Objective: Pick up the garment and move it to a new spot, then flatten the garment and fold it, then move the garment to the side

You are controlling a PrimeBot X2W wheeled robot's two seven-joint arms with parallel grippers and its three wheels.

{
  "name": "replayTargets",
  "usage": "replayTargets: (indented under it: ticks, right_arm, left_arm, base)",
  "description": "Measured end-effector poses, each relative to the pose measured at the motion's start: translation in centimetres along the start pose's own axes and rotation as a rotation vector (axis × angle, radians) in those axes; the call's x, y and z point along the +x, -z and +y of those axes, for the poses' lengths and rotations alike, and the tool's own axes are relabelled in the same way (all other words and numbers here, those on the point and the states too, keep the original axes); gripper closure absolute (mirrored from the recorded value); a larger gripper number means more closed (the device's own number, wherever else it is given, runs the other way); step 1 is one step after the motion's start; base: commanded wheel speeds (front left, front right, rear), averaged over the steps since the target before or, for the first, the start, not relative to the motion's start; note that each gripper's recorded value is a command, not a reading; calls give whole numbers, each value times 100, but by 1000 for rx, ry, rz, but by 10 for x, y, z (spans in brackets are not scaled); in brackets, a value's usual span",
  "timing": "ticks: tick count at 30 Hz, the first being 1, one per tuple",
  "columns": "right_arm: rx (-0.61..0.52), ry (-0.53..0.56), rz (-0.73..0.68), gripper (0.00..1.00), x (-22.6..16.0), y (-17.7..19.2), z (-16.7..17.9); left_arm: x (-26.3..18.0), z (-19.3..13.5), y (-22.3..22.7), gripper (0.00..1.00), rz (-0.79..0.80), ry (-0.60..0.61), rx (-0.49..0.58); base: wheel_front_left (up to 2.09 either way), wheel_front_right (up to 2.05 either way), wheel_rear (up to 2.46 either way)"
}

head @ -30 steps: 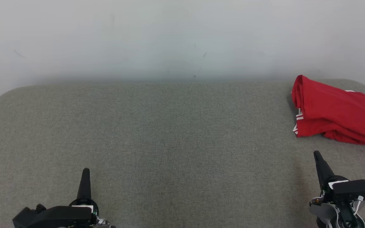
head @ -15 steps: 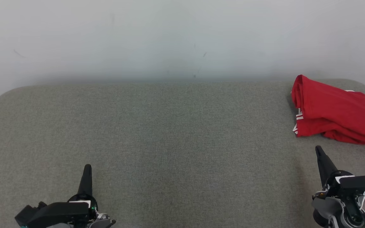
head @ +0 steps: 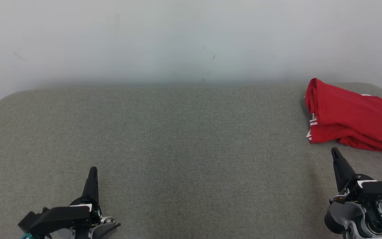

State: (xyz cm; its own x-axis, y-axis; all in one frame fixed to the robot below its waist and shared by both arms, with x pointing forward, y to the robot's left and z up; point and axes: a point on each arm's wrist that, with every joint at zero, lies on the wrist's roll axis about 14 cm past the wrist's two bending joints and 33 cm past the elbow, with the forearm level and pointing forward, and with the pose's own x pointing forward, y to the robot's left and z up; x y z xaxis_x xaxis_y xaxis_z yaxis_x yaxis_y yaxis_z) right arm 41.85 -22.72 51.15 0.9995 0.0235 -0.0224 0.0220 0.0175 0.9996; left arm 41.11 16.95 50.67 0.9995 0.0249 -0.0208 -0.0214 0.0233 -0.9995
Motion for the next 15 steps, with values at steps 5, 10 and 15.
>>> replayTargets:
  ticks: [5, 10, 15]
  right_arm:
    - [23, -9, 0, 100, 1, -1, 2]
    - [23, -13, 2, 100, 2, -1, 4]
    - [23, -13, 2, 100, 2, -1, 4]
  left_arm:
    - [2, -3, 1, 100, 3, 9, -24]
    - [2, -3, 1, 100, 3, 9, -24]
    - [2, -3, 1, 100, 3, 9, -24]
  base:
    - [0, 0, 0]
    - [0, 0, 0]
    - [0, 0, 0]
